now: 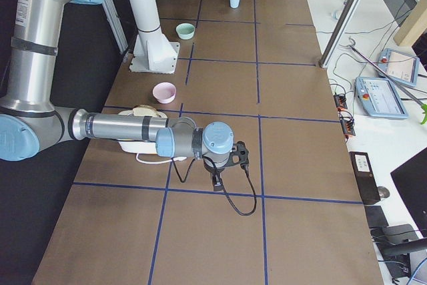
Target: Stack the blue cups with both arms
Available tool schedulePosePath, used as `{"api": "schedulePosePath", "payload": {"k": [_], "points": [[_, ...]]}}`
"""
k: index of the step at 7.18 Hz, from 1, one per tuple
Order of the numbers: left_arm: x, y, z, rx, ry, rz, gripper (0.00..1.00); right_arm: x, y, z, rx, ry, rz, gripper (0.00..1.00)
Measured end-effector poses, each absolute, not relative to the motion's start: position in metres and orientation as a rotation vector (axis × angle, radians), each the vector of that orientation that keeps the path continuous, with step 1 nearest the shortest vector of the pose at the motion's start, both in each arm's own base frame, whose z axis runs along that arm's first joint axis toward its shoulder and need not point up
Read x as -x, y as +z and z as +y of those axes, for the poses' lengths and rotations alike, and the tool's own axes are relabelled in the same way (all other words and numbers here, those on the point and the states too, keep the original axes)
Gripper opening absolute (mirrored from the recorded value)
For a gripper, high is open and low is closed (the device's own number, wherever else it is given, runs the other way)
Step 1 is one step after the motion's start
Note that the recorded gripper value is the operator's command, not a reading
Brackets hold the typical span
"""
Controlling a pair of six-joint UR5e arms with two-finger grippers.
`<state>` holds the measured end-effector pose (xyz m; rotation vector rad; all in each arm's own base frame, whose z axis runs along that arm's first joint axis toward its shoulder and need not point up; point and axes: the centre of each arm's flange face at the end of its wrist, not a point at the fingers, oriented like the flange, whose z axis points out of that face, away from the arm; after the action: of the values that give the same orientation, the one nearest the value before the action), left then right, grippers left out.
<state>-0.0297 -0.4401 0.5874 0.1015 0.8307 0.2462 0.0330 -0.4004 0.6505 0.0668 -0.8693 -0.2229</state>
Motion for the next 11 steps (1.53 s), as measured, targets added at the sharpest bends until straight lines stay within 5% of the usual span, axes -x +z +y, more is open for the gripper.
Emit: {"api": "schedulePosePath", "payload": {"k": [4, 11], "points": [[0.002, 0.561, -0.464, -0.164, 0.315, 0.839, 1.00, -0.033, 0.650, -0.401, -0.068, -0.224, -0.871, 1.00], [-0.102, 0.590, -0.464, -0.067, 0.007, 0.866, 0.99, -0.030, 0.651, -0.401, -0.064, -0.229, -0.870, 1.00]]}}
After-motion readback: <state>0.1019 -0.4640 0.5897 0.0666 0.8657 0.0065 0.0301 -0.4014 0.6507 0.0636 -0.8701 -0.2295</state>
